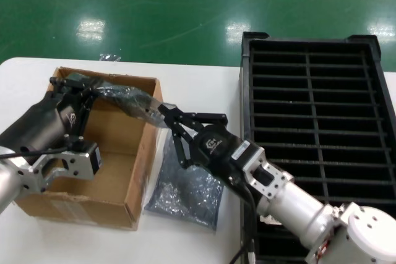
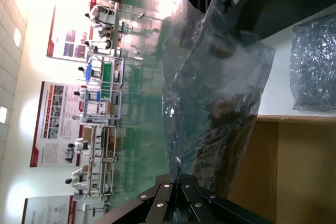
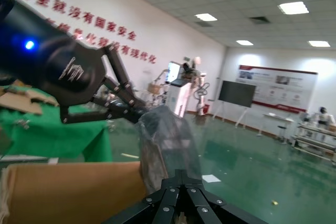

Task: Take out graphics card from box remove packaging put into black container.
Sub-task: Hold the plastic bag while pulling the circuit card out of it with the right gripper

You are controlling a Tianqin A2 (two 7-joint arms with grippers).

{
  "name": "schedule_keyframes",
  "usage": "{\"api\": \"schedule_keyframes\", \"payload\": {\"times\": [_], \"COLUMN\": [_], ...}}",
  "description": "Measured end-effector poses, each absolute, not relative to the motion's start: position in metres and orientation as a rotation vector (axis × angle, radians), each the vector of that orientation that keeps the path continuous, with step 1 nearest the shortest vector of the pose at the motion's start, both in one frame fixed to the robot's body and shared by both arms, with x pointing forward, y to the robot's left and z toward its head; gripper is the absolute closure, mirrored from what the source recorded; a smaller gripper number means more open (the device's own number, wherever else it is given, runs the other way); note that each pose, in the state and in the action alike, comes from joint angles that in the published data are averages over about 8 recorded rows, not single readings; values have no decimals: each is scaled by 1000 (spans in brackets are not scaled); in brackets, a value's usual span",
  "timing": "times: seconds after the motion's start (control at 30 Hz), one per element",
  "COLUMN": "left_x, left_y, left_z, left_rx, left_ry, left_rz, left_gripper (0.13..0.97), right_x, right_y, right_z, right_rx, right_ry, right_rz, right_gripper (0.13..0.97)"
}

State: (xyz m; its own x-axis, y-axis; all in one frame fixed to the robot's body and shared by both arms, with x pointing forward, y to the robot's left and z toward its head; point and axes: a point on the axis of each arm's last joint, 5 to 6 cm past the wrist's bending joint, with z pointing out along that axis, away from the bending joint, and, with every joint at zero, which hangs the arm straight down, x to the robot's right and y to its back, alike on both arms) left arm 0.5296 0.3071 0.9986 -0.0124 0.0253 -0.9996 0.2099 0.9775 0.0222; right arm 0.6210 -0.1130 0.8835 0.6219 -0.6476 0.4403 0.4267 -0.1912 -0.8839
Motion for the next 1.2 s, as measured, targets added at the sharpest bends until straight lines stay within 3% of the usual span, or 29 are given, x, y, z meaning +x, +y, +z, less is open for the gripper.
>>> {"api": "schedule_keyframes", "payload": {"times": [0.53,1.2], "left_x": [530,530], "left_y": [307,307], "left_z": [999,999], "left_rx": [185,185], "left_ry": [1579,1579], "left_rz": [-147,-147], "left_gripper": [958,958], "right_x": [641,644], "right_y": [-98,-93], "right_z": [885,879], "right_rx": [-1552,-1575], "right_ry": [49,52], "right_rz": [-970,-998], "right_gripper": [963,964]}}
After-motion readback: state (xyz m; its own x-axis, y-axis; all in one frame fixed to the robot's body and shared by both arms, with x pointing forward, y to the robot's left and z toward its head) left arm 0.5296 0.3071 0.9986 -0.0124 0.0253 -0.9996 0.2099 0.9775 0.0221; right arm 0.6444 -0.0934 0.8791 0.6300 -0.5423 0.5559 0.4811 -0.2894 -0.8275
